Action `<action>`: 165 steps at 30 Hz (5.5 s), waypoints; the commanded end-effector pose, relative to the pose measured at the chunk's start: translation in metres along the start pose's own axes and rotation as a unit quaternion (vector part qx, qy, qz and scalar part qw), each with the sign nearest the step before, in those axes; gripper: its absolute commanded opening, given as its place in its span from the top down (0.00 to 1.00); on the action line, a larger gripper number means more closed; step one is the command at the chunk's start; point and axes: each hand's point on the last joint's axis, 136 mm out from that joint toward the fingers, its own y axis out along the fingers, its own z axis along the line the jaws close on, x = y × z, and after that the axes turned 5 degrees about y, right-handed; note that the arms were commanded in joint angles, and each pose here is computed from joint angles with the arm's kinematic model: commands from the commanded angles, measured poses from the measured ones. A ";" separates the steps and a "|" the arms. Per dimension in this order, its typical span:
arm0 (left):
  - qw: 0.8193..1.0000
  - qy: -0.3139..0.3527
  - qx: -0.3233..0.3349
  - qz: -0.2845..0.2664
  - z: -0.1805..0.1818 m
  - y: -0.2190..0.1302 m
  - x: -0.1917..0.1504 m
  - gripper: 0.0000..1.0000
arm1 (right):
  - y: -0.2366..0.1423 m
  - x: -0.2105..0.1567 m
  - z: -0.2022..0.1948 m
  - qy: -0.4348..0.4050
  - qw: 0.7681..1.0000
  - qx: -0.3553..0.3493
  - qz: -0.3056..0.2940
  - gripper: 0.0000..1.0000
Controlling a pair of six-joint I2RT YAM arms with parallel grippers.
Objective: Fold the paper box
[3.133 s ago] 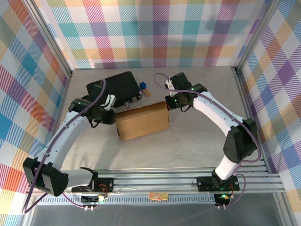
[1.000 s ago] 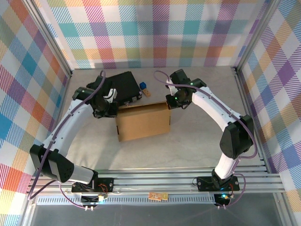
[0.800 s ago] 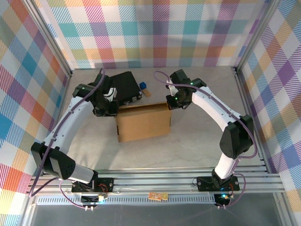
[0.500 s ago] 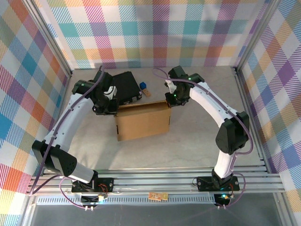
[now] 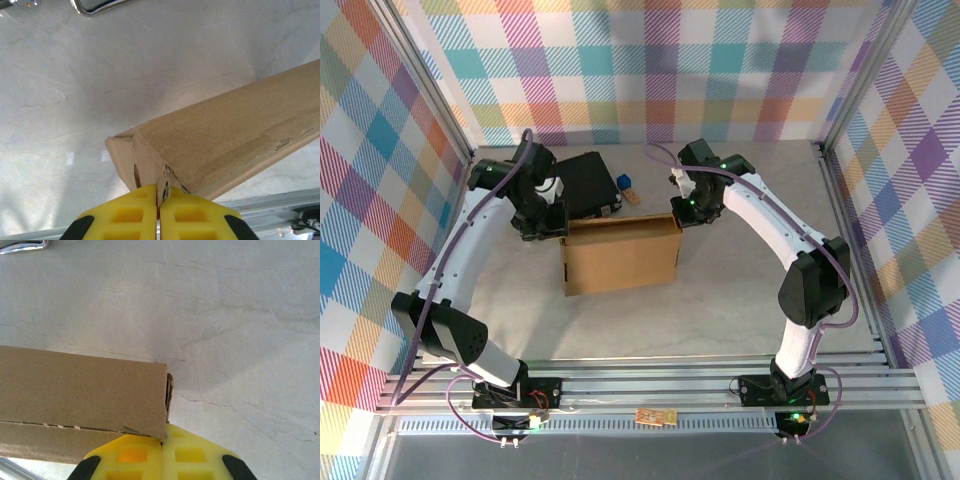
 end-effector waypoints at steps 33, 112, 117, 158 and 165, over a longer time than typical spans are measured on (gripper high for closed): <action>0.994 -0.097 -0.029 0.048 0.000 0.009 -0.006 1.00 | -0.003 0.001 0.011 0.008 0.999 0.034 0.013 1.00; 0.980 0.059 0.046 -0.182 0.005 0.061 -0.015 1.00 | -0.070 -0.009 0.006 0.337 0.927 0.102 -0.128 0.32; 0.979 0.062 0.048 -0.187 0.003 0.061 -0.018 1.00 | -0.059 -0.023 0.024 0.520 0.834 0.174 -0.061 0.20; 0.963 0.074 0.037 -0.255 -0.011 0.048 -0.035 1.00 | 0.013 -0.062 0.004 0.643 0.723 0.249 -0.036 0.34; 0.968 0.067 0.022 -0.242 -0.013 0.046 -0.050 0.79 | 0.021 -0.072 0.001 0.636 0.730 0.250 -0.035 0.37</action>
